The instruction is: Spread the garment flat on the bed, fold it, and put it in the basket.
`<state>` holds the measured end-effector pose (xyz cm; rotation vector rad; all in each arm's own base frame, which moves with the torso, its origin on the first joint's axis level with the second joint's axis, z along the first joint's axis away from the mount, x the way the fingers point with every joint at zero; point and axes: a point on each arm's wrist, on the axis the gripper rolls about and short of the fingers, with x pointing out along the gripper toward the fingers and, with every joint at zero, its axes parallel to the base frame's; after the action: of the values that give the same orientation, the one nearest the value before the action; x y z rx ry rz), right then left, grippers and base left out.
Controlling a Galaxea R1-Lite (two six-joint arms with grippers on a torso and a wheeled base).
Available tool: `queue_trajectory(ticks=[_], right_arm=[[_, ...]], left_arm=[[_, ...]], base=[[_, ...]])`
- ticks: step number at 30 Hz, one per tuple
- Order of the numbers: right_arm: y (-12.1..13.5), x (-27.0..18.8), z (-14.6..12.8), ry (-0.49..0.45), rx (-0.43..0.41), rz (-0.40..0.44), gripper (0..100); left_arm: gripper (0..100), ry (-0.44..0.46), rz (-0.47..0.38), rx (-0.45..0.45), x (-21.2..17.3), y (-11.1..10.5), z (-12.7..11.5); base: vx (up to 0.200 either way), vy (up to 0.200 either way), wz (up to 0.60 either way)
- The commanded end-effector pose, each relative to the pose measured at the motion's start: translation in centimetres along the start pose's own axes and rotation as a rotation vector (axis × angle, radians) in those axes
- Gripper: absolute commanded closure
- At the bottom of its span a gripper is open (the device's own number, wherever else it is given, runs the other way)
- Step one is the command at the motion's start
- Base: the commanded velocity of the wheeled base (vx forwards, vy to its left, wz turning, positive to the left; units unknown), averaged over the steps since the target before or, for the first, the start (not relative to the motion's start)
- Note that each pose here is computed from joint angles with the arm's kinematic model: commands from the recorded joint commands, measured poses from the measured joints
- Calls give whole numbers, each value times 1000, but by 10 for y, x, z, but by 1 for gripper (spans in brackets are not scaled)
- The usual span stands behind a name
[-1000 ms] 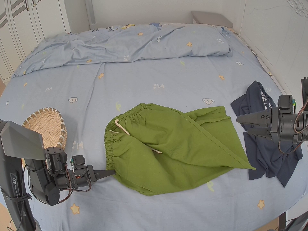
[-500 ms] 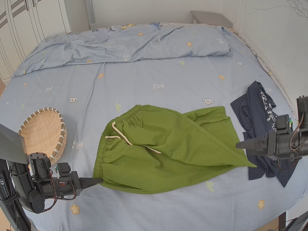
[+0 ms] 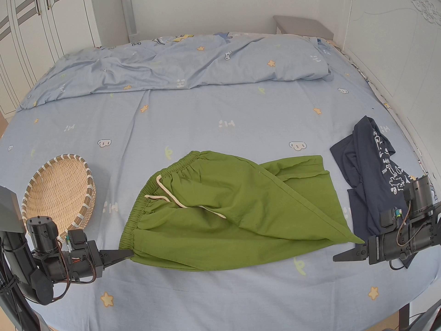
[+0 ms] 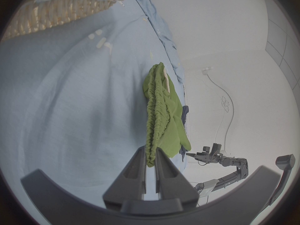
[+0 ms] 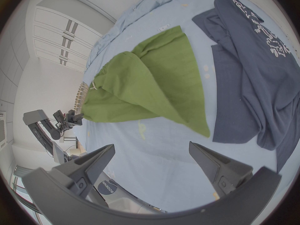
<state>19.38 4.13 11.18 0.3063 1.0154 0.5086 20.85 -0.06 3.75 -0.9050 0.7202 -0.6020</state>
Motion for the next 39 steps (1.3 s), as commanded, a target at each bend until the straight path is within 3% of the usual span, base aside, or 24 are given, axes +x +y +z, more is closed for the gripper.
queue_trajectory(ticks=[1,5,12,34,35,39], right_arm=[[-24,25,-3,78,42,-8,0],[-44,41,-1,50,18,2,0],[-58,62,-5,-6,-19,-3,0],[-61,69,11,-155,-93,4,0],[-61,69,11,-155,-93,4,100],[-61,69,11,-154,-92,4,100]], left_arm=[[100,-22,0,-7,-9,0,1],[100,-21,-7,-3,-9,-1,1],[100,-23,-7,0,-9,0,2],[100,-27,-16,13,-8,0,3],[100,-27,-16,13,-8,0,3],[100,-27,-16,13,-8,0,3]], base=[[0,0,0],[0,0,0],[0,0,0],[0,0,0],[0,0,0],[0,0,0]])
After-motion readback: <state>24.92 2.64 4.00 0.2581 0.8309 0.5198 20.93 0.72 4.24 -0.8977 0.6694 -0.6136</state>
